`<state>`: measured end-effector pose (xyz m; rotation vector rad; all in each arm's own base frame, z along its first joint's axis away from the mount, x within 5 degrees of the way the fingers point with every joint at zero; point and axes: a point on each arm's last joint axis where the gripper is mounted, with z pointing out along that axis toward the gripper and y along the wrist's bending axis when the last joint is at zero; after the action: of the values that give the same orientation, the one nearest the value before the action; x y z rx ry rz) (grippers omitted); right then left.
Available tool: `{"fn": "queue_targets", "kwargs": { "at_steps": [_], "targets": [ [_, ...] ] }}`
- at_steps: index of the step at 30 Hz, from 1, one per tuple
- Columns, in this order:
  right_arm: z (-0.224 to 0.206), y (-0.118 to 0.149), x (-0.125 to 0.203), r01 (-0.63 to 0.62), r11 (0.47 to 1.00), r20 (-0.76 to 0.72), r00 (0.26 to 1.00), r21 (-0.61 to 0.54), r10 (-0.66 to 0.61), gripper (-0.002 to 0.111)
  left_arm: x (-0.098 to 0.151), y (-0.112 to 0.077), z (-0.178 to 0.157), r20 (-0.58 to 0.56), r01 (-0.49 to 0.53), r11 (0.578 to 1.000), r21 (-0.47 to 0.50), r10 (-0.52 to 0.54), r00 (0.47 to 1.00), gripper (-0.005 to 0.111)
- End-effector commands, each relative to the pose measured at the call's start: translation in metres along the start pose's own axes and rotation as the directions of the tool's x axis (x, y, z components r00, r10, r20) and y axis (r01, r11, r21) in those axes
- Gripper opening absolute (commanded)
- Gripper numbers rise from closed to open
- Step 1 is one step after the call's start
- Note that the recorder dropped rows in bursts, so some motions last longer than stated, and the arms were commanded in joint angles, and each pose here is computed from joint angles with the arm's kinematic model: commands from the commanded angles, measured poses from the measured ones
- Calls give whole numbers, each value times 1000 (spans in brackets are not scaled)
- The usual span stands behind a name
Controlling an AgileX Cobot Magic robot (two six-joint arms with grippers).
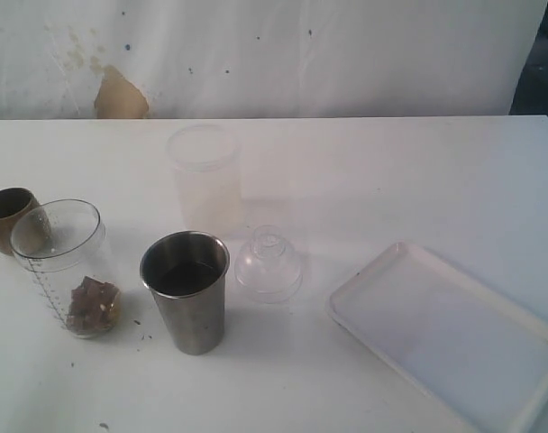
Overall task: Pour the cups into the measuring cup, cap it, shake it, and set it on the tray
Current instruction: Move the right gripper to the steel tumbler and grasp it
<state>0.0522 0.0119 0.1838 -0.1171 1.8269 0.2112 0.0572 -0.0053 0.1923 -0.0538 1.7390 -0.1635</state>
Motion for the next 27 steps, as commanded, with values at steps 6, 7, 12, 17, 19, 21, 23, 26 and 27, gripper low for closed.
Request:
{"fn": "queue_targets", "kwargs": {
  "at_steps": [6,7,12,17,19,21,23,26,27],
  "targets": [
    [-1,0,-12,-2,1000,144,990,-7,3,0,2,0,0,-6,-13,1000,2,13,1000,0],
    [-4,1,-25,-1,1000,290,957,-13,4,0,2,0,0,-6,-13,1000,2,13,1000,0],
    [-41,3,-75,-166,938,776,527,-305,346,0,2,0,0,-6,-13,1000,2,13,1000,0],
    [-22,12,-143,-93,976,728,652,-198,210,0,2,0,0,-6,-13,1000,2,13,1000,0],
    [11,19,-161,-26,983,650,747,-182,140,0,2,0,0,-6,-13,1000,2,13,1000,0],
    [57,25,-160,47,979,523,850,-196,64,0,2,0,0,-6,-13,1000,2,13,1000,0],
    [84,30,-149,87,970,443,896,-227,23,0,2,0,0,-6,-13,1000,2,13,1000,0],
    [122,34,-124,119,950,308,951,-289,-25,4,2,0,0,-6,-13,1000,2,13,1000,0],
    [135,35,-114,124,944,255,966,-306,-44,6,2,0,0,-6,-13,1000,2,13,1000,0]
  ]
}}
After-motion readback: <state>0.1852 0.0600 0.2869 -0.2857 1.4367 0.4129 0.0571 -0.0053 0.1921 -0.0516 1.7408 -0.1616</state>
